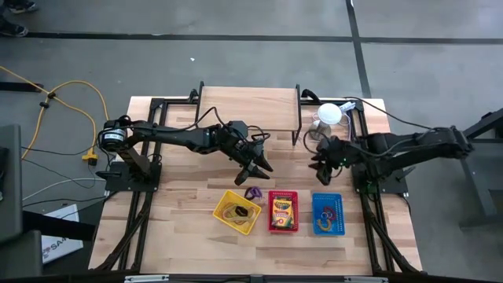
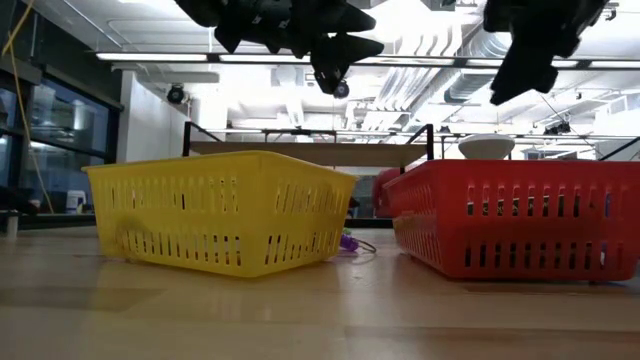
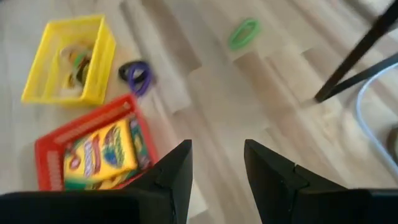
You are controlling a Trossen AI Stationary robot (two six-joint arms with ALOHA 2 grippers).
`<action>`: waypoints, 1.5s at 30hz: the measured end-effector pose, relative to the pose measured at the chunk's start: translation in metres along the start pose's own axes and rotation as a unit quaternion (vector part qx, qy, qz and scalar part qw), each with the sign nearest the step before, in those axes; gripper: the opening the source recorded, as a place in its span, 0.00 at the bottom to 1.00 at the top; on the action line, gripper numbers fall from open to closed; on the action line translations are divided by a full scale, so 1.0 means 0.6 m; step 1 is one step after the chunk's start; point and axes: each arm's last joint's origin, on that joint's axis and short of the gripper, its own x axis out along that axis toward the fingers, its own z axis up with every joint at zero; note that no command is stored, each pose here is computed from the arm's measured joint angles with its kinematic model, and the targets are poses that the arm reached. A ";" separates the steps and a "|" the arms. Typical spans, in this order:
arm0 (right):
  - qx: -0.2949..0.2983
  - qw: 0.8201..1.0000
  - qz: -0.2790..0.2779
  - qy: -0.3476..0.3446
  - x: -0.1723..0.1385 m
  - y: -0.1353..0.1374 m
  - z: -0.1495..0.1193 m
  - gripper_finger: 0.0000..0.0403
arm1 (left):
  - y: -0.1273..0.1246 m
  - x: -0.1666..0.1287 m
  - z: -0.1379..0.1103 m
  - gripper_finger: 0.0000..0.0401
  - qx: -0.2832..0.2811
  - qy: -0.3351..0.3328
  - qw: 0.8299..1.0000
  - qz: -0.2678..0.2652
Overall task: Pick & Place Office Desk Supplies
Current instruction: Put the green spring keychain into the blue bin
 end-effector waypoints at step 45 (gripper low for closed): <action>0.073 0.995 -0.055 -0.029 0.006 -0.047 0.027 0.33 | 0.006 -0.007 -0.047 0.37 0.005 0.133 0.990 0.049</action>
